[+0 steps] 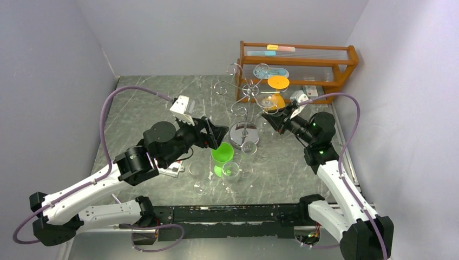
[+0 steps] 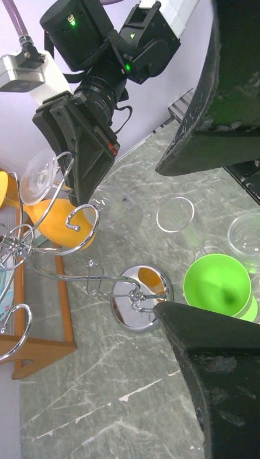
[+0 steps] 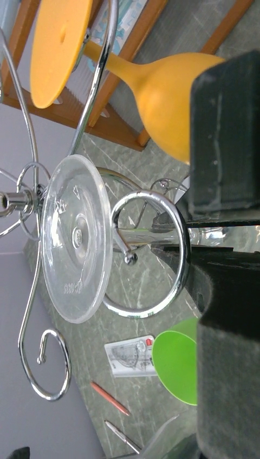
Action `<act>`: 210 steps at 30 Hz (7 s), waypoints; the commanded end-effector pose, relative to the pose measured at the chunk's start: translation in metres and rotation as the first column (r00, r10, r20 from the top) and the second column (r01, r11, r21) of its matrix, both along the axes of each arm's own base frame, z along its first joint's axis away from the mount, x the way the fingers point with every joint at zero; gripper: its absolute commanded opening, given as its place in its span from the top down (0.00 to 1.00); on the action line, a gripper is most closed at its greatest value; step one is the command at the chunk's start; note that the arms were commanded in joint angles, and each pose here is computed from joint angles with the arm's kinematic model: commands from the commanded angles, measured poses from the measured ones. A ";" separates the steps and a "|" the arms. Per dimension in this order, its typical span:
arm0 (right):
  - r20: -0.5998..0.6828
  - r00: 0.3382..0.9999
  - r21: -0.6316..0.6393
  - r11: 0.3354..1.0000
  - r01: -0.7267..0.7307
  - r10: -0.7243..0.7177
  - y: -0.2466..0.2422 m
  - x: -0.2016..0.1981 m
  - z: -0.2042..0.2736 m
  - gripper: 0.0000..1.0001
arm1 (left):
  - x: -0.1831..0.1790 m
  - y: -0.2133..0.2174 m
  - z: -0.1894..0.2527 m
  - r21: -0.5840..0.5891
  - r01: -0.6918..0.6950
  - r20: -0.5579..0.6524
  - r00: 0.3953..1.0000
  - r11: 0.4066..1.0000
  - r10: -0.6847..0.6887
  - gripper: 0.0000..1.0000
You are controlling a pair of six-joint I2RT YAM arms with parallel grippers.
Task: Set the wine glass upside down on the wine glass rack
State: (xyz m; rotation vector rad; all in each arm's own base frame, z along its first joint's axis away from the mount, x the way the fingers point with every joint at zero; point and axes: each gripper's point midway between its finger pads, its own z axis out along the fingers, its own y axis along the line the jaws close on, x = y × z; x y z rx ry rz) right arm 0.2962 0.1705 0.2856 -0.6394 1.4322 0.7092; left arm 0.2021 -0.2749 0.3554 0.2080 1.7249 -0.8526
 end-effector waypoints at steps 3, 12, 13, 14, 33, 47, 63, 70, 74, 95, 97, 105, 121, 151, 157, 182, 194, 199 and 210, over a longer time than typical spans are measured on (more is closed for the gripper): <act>0.144 0.989 -0.035 0.999 -0.012 0.017 0.000 -0.008 0.025 0.99 | -0.002 0.000 -0.001 -0.009 0.006 -0.003 1.000 1.000 -0.006 0.11; 0.186 0.982 -0.032 0.999 0.033 -0.026 -0.008 -0.015 0.032 0.99 | -0.001 0.000 -0.002 -0.007 -0.002 -0.013 1.000 1.000 0.002 0.11; 0.192 0.981 -0.025 0.999 0.032 -0.026 -0.008 -0.017 0.034 0.99 | -0.001 0.000 -0.002 -0.008 -0.006 -0.013 1.000 1.000 0.006 0.11; 0.197 0.980 -0.019 0.999 0.030 -0.026 -0.008 -0.019 0.036 0.99 | 0.000 0.000 -0.002 -0.008 -0.007 -0.012 1.000 1.000 0.007 0.11; 0.132 0.969 0.056 0.977 0.204 -0.209 -0.032 -0.006 0.028 0.94 | 0.003 0.001 -0.001 0.009 -0.022 -0.011 1.000 1.000 0.022 0.11; 0.037 0.976 0.064 0.975 0.211 -0.213 -0.032 -0.007 0.012 0.53 | 0.008 0.010 -0.005 0.069 -0.076 -0.022 0.997 0.995 0.077 0.11; -0.155 0.936 0.150 0.929 0.340 -0.317 -0.053 -0.040 0.016 0.41 | 0.013 0.033 0.003 0.080 -0.162 0.015 0.987 0.984 0.161 0.11; -0.273 0.903 0.235 0.887 0.397 -0.332 -0.063 -0.073 0.019 0.39 | 0.020 0.050 0.018 0.100 -0.232 0.067 0.972 0.967 0.226 0.10; -0.364 0.873 0.228 0.877 0.422 -0.325 -0.064 -0.083 0.023 0.38 | 0.027 0.059 0.024 0.108 -0.294 0.104 0.953 0.950 0.284 0.10; -0.423 0.898 0.074 0.983 0.166 -0.120 -0.032 -0.112 0.031 0.34 | 0.106 0.074 -0.065 0.317 -0.334 -0.081 0.923 0.888 0.376 0.17; -0.412 0.907 0.085 0.987 0.133 -0.087 -0.028 -0.115 0.036 0.34 | 0.107 0.076 -0.074 0.316 -0.324 -0.112 0.920 0.891 0.375 0.17; -0.423 0.901 0.065 0.989 0.135 -0.095 -0.026 -0.103 0.033 0.29 | 0.114 0.076 -0.104 0.332 -0.298 -0.190 0.908 0.895 0.373 0.13; -0.464 0.886 0.085 0.994 0.064 -0.017 -0.012 -0.097 0.046 0.28 | 0.138 0.080 -0.121 0.331 -0.286 -0.265 0.886 0.899 0.380 0.12; -0.308 0.943 -0.303 0.953 0.026 -0.124 0.169 -0.187 -0.004 0.35 | 0.132 0.110 -0.106 0.332 -0.325 -0.242 0.878 0.885 0.413 0.12; -0.306 0.948 -0.378 0.925 -0.037 -0.088 0.194 -0.189 -0.023 0.28 | 0.126 0.123 -0.099 0.340 -0.361 -0.225 0.865 0.868 0.448 0.12; -0.378 0.920 -0.413 0.869 -0.272 0.108 0.257 -0.202 -0.045 0.55 | 0.084 0.214 -0.047 0.192 -0.706 -0.086 0.680 0.681 0.729 0.13; -0.409 0.911 -0.492 0.827 -0.271 0.056 0.264 -0.194 -0.081 0.85 | 0.067 0.225 -0.058 0.137 -0.739 -0.125 0.648 0.660 0.752 0.13; -0.355 0.934 -0.472 0.855 -0.216 0.041 0.265 -0.181 -0.063 1.00 | 0.056 0.224 -0.061 0.103 -0.729 -0.169 0.658 0.677 0.734 0.10; -0.037 0.999 -0.086 0.996 0.014 -0.017 0.271 -0.117 0.036 1.00 | 0.015 0.198 -0.059 -0.125 -0.635 -0.372 0.742 0.762 0.558 0.04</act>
